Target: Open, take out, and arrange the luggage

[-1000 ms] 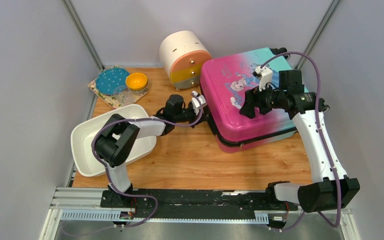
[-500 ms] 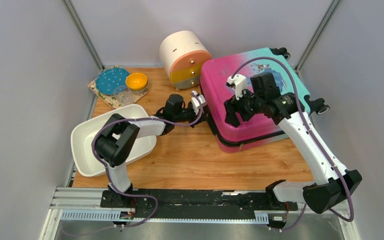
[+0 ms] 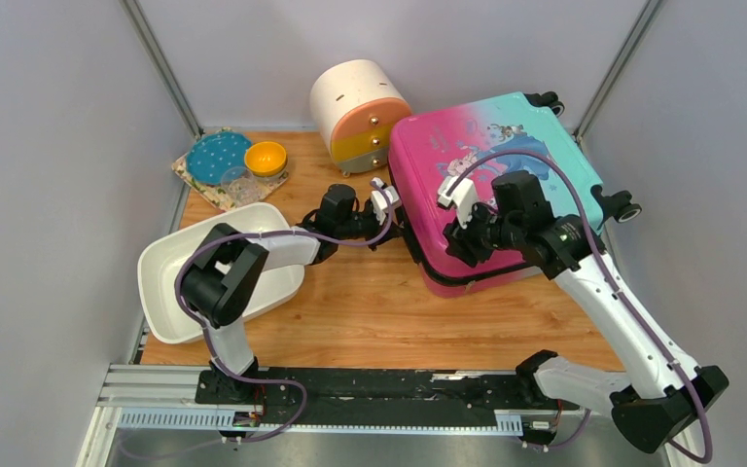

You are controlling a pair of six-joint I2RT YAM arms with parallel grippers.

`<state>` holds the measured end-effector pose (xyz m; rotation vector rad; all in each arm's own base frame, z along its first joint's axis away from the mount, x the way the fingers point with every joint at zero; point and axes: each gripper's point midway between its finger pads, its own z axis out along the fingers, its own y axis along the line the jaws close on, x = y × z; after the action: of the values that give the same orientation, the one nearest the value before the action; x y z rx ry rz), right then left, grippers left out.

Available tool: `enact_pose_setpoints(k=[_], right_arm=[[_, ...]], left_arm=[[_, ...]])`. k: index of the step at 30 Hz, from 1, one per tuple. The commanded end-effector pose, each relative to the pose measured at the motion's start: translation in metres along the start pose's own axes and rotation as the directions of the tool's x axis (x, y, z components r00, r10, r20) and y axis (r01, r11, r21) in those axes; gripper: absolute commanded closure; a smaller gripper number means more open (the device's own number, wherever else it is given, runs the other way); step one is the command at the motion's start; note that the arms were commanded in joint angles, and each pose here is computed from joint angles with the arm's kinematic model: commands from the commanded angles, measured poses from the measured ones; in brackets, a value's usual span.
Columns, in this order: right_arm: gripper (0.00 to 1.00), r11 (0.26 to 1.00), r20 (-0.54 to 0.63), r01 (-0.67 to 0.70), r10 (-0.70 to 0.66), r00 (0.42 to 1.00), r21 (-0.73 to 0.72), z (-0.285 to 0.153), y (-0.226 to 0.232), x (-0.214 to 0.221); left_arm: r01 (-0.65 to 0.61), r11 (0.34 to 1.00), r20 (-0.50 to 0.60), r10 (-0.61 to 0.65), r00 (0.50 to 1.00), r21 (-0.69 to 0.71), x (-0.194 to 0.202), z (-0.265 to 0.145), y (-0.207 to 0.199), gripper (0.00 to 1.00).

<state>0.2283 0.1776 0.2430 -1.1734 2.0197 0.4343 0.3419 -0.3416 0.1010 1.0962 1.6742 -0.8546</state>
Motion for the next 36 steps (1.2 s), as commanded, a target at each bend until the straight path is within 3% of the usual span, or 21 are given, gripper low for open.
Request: enact_pose_setpoints(k=[1, 8, 13, 21, 25, 27, 33, 36], right_arm=[[0.56, 0.979, -0.351, -0.074, 0.002, 0.937, -0.191, -0.011, 0.046, 0.095], [0.58, 0.960, -0.460, -0.052, -0.085, 0.884, -0.276, -0.033, 0.061, 0.128], [0.65, 0.960, -0.529, -0.038, -0.120, 0.840, -0.279, -0.049, 0.063, 0.154], [0.70, 0.946, -0.523, -0.034, -0.148, 0.840, -0.323, -0.078, 0.070, 0.155], [0.61, 0.973, -0.364, -0.039, -0.047, 0.930, -0.226, -0.077, 0.053, 0.096], [0.58, 0.992, -0.221, -0.017, -0.011, 0.975, -0.124, -0.072, 0.025, 0.042], [0.49, 0.962, 0.117, -0.173, 0.152, 0.982, 0.209, -0.040, -0.081, -0.083], [0.45, 0.890, 0.176, -0.223, 0.165, 0.970, 0.398, -0.013, -0.148, -0.113]], left_arm=[[0.000, 0.998, -0.025, -0.001, 1.000, -0.069, -0.005, -0.019, 0.017, 1.00], [0.006, 0.997, -0.041, -0.009, 0.999, -0.074, -0.001, -0.020, 0.017, 1.00], [-0.029, 0.998, -0.039, 0.027, 0.999, -0.057, -0.004, -0.022, 0.010, 1.00], [-0.052, 0.998, -0.029, 0.051, 0.998, -0.036, -0.005, -0.026, 0.000, 1.00], [-0.064, 0.997, -0.019, 0.064, 0.998, -0.030, -0.007, -0.024, -0.002, 1.00], [-0.061, 0.998, -0.018, 0.061, 0.998, -0.025, -0.006, -0.024, -0.002, 1.00], [-0.074, 0.997, 0.007, 0.075, 0.997, -0.027, -0.008, -0.022, -0.002, 1.00], [-0.069, 0.997, 0.020, 0.070, 0.997, -0.028, -0.009, -0.021, -0.002, 1.00]])
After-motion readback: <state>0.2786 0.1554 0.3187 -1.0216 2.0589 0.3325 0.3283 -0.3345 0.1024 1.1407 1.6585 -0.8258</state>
